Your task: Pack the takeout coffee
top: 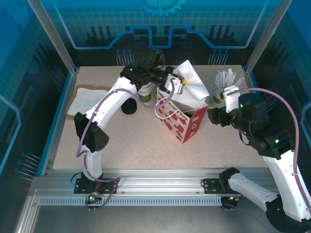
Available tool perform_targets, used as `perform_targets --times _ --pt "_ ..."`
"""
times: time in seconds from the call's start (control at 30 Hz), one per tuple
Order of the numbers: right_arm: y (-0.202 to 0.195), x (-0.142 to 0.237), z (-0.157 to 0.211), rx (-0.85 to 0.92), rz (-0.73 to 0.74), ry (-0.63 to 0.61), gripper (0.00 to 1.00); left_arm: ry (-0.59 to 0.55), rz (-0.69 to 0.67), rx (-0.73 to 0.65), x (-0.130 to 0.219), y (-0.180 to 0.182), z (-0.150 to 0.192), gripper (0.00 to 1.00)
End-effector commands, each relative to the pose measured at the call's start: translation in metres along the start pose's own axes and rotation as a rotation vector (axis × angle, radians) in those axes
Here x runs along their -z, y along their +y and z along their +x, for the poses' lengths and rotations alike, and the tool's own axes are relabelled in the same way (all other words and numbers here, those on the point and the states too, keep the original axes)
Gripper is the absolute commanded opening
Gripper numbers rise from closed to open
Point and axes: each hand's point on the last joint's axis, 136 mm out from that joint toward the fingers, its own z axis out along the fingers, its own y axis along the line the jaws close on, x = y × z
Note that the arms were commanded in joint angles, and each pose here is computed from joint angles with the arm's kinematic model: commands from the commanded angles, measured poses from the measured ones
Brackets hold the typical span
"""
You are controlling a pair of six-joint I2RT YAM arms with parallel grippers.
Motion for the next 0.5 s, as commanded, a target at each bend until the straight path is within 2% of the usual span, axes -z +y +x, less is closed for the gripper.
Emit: perform_targets --times 0.0,0.23,0.47 --pt "-0.001 -0.003 0.001 -0.018 -0.002 -0.001 0.74 -0.022 -0.043 -0.093 -0.002 0.014 -0.009 0.0" --pt "0.001 -0.007 0.002 -0.016 -0.008 0.004 0.74 -0.047 -0.044 -0.096 0.001 0.014 -0.019 0.0" --pt "0.003 -0.01 0.002 -0.017 -0.018 0.007 0.74 0.017 -0.014 -0.094 -0.001 -0.003 -0.003 0.02"
